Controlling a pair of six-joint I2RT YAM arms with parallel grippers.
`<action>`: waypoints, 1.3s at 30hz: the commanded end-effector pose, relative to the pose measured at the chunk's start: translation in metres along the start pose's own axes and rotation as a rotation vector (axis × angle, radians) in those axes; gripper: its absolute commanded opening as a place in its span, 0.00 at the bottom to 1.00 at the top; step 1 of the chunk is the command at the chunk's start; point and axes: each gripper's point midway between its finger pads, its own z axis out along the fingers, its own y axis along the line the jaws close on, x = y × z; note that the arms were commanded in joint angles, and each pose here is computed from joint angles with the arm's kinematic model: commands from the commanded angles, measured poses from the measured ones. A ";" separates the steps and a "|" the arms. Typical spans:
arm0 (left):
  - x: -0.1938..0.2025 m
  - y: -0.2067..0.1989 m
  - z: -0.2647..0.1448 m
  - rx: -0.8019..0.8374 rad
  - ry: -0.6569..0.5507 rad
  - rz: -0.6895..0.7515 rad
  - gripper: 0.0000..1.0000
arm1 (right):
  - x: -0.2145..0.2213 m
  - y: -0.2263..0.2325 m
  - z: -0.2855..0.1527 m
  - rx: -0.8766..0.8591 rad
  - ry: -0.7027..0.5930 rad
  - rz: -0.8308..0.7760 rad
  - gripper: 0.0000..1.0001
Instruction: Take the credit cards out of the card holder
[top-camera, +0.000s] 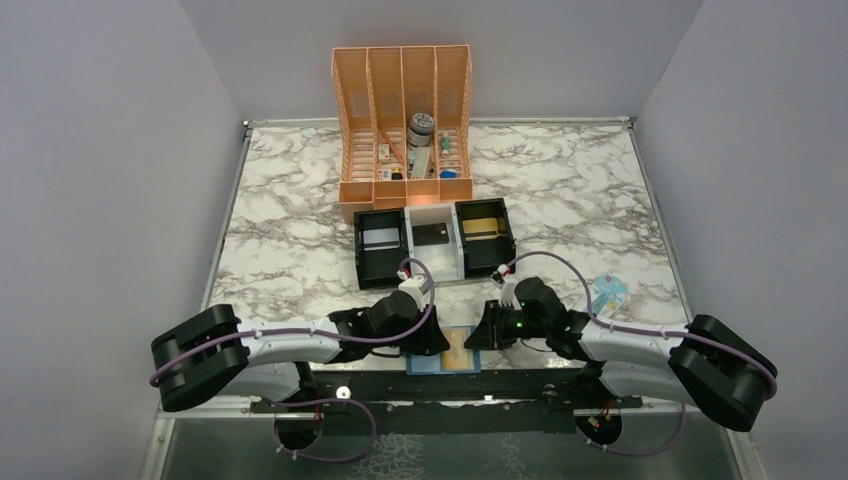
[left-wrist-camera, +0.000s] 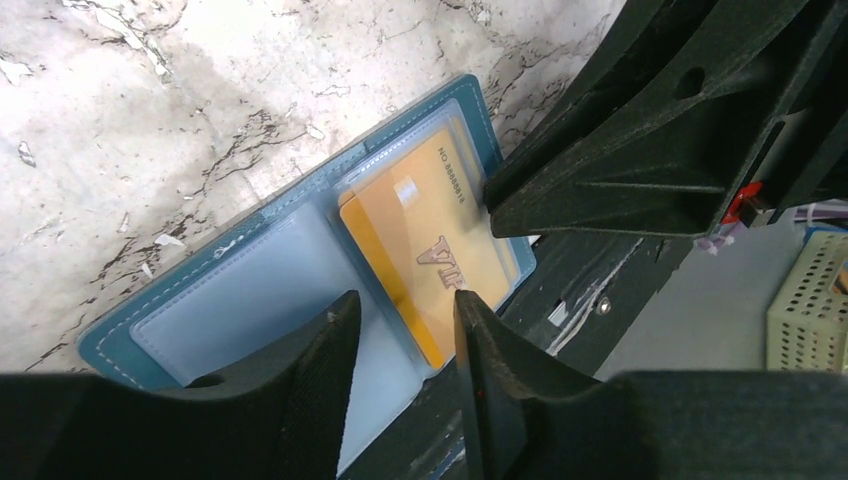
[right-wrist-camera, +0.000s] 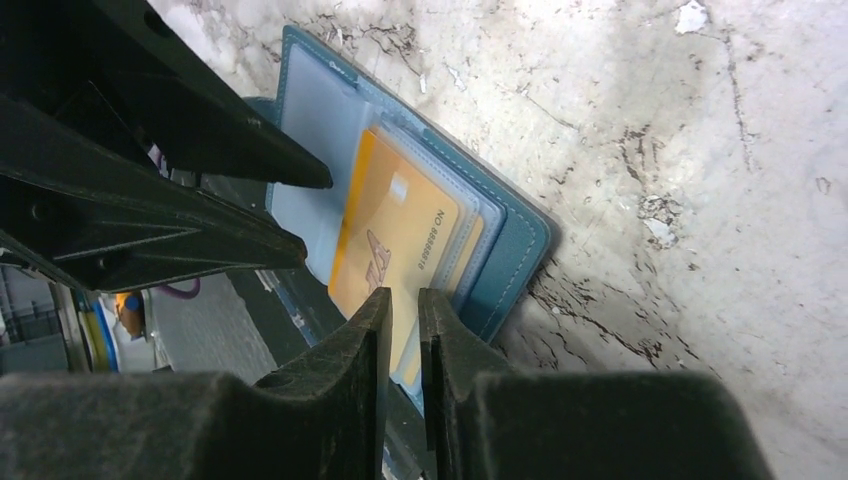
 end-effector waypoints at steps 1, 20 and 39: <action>-0.002 0.001 0.004 -0.003 -0.036 -0.041 0.39 | -0.003 -0.012 0.000 0.061 -0.050 0.027 0.17; 0.007 0.003 0.014 0.036 -0.062 -0.149 0.22 | 0.010 -0.014 0.001 0.030 -0.013 0.039 0.16; 0.001 0.009 0.002 0.041 -0.128 -0.173 0.00 | -0.014 0.017 -0.013 -0.036 -0.079 -0.049 0.16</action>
